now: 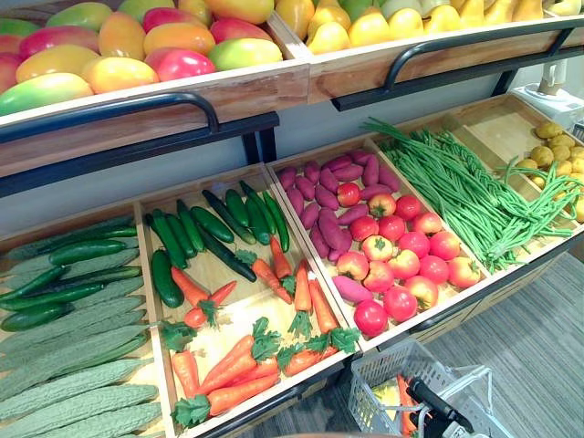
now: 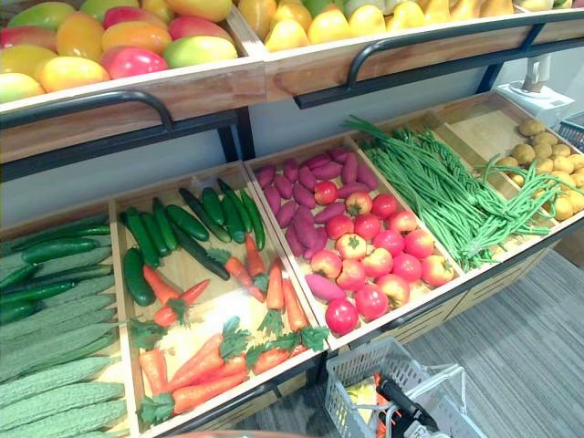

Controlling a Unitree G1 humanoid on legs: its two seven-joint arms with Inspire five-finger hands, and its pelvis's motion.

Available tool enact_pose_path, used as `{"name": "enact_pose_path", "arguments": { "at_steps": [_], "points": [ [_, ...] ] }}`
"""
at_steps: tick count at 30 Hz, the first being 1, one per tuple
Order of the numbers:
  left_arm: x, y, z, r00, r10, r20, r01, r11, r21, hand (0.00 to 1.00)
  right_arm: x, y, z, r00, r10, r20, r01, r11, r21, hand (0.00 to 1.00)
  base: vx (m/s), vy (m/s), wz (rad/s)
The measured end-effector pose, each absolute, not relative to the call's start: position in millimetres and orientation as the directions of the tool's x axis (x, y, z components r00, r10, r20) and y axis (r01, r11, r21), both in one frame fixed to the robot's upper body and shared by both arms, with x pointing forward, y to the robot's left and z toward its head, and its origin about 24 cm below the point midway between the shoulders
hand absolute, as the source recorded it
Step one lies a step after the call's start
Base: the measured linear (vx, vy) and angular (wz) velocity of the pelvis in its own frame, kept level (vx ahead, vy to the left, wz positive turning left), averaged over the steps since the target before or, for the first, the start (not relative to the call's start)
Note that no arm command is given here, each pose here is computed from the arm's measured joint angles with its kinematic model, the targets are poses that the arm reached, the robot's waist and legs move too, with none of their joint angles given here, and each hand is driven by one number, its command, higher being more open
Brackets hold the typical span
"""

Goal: Pick vegetable in the basket

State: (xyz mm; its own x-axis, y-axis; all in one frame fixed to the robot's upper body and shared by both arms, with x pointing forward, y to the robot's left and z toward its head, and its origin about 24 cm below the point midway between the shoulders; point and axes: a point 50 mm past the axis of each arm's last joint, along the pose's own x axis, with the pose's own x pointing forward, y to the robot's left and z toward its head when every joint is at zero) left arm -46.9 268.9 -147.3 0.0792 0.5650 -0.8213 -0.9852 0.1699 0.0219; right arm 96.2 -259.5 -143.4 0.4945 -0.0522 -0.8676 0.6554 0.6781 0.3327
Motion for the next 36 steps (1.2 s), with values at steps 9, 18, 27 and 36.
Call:
{"name": "enact_pose_path", "arguments": {
  "at_steps": [9,18,27,36],
  "points": [
    [-57,271,-147,0.073,0.547,-0.834,-0.982,0.186,0.036,1.00,87,-252,-148,0.489,-0.037,-0.872,0.664,0.663,0.345,0.00,-0.03,0.023,-0.14],
    [-65,274,-145,0.062,0.538,-0.841,-0.966,0.243,0.084,1.00,75,-247,-154,0.452,-0.040,-0.891,0.690,0.649,0.321,0.00,-0.04,0.029,-0.10],
    [-77,275,-144,0.013,0.539,-0.842,-0.962,0.237,0.137,1.00,70,-244,-155,0.449,-0.046,-0.892,0.710,0.625,0.325,0.00,-0.05,0.021,-0.22],
    [-106,277,-136,-0.056,0.544,-0.837,-0.943,0.246,0.223,1.00,27,-248,-159,0.389,-0.136,-0.911,0.834,0.473,0.285,0.00,-0.05,0.034,-0.43]
  ]
}}
